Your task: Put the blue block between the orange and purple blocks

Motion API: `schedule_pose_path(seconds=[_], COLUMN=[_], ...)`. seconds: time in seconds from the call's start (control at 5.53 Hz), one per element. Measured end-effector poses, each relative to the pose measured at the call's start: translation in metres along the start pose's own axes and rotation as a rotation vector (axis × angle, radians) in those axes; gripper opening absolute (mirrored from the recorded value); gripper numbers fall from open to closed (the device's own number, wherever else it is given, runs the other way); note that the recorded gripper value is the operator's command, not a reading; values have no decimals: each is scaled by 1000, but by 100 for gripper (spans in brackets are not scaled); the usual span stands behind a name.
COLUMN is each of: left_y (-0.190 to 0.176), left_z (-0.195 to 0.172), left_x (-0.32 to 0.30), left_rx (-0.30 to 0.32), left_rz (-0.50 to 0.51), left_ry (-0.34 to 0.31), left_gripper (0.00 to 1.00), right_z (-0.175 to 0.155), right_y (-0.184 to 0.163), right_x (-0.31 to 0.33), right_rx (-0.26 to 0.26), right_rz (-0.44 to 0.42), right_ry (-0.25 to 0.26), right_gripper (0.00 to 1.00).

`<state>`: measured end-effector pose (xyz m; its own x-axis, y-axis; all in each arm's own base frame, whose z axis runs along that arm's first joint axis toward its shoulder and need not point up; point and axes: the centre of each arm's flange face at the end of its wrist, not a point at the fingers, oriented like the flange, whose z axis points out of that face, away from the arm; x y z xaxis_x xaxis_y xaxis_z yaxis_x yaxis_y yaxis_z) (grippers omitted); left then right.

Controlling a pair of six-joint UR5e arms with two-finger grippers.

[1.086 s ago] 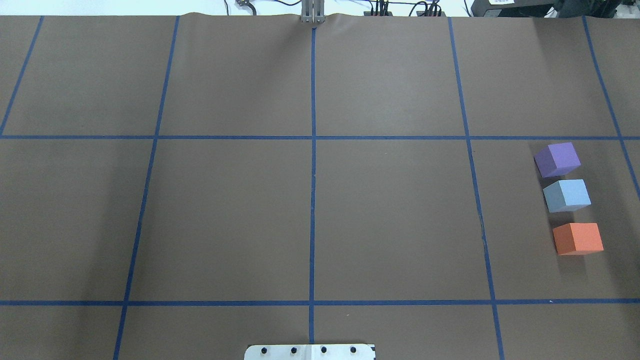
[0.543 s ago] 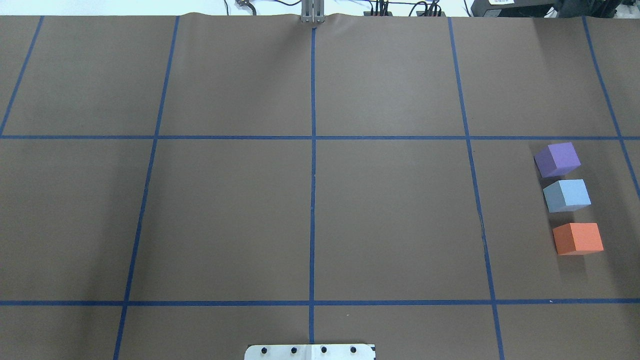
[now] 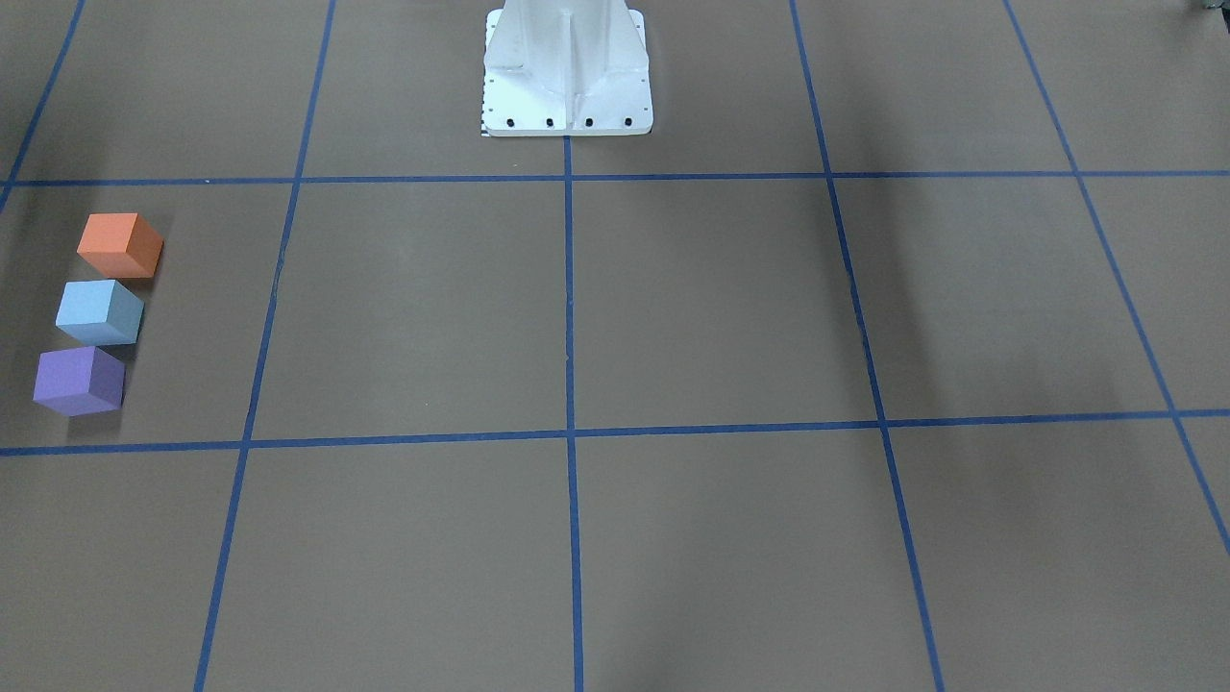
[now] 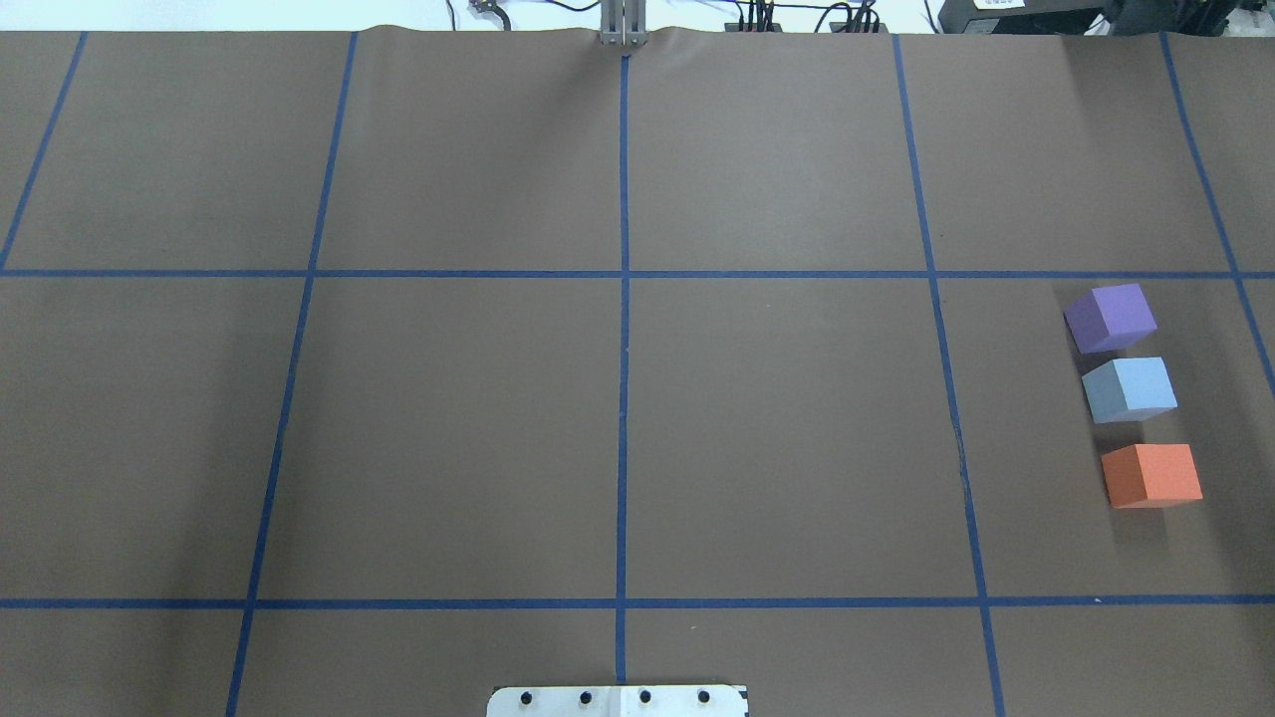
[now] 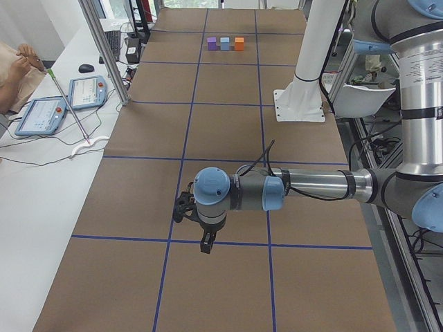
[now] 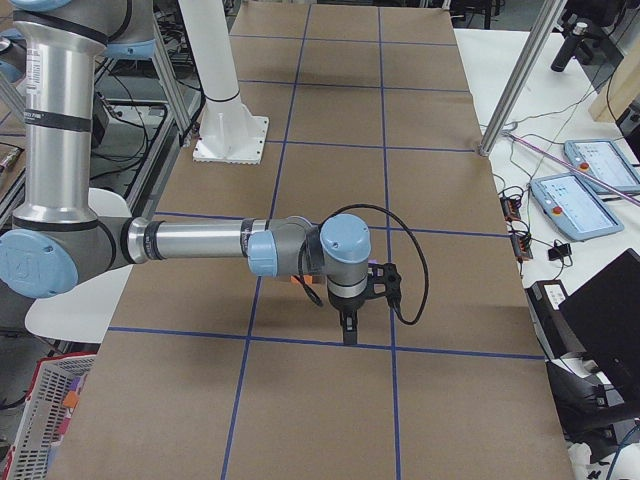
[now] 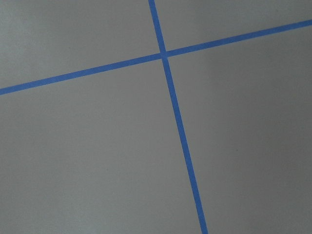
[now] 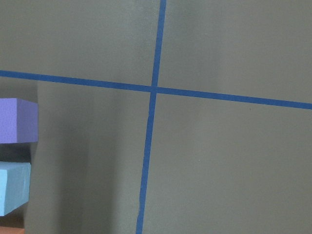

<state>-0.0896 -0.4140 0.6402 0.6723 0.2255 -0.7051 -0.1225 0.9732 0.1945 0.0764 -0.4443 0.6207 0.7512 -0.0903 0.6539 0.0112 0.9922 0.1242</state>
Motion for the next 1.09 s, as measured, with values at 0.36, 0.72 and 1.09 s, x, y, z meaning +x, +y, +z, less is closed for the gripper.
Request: schedule_pose_path(seconds=[0.36, 0.72, 1.09], left_y=[5, 6, 7], left_z=[1, 1, 1], left_x=[1, 1, 2], left_rx=[-3, -3, -2], left_rz=[-4, -1, 1], left_ry=[1, 1, 2], left_gripper=[100, 100, 100], right_z=[0, 1, 1], right_y=[0, 0, 0], right_x=[-1, -2, -3], right_rx=[1, 1, 0], right_rz=[-2, -4, -3], right_ry=[-6, -7, -13], right_gripper=[100, 100, 100])
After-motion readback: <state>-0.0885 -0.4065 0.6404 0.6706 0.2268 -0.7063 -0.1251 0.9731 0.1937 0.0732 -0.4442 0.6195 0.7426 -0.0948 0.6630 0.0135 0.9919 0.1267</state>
